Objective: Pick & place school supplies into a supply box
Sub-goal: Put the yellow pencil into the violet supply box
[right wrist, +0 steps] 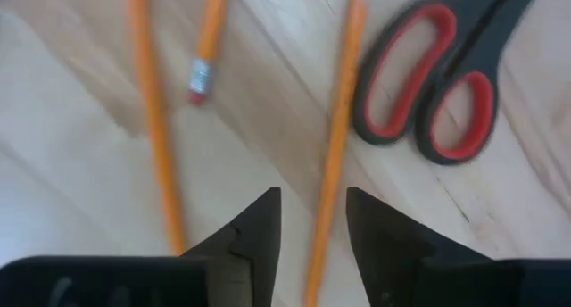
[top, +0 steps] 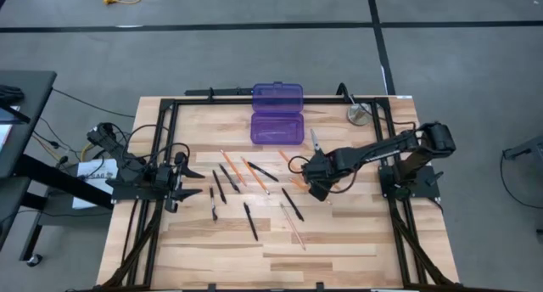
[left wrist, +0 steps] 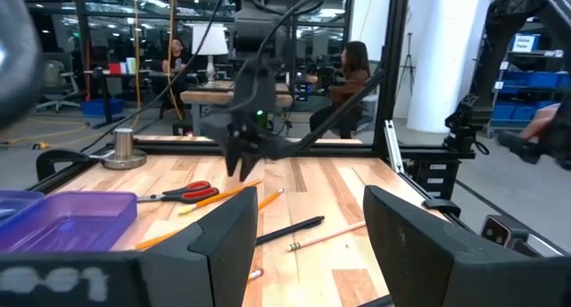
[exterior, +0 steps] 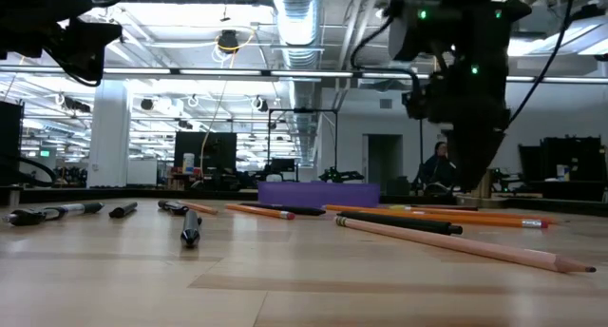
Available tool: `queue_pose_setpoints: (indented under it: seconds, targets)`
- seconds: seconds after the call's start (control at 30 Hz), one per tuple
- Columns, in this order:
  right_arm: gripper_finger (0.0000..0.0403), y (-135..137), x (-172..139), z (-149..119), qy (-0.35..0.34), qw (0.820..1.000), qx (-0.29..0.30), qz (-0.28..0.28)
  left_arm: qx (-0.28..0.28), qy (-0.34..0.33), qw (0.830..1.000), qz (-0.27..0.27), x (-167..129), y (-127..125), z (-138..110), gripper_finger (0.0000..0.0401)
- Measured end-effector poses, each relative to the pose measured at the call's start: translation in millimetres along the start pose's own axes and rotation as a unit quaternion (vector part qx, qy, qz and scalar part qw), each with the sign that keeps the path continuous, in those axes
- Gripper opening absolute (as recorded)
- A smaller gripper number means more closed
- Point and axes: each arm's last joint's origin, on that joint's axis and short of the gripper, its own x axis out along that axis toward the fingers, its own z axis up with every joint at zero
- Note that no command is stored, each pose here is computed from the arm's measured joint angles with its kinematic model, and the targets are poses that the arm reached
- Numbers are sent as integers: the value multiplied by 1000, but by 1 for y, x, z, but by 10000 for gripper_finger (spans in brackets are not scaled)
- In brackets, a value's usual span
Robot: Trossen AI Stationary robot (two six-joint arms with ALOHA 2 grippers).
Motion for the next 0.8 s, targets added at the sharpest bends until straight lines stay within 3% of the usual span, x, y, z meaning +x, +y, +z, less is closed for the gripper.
queue_pose_setpoints:
  seconds: [0.33, 0.63, 0.8]
  targets:
    - [123, 2, 36, 10, 45, 998, -24, -47, -3, 0, 1000, -4, 0, 0, 0, 195]
    - [122, -5, 40, 16, 54, 998, -22, -33, -4, 0, 1000, -5, 0, 0, 0, 195]
    - [101, -7, 50, 19, 84, 996, -30, -23, -4, 0, 1000, -4, 0, 0, 0, 195]
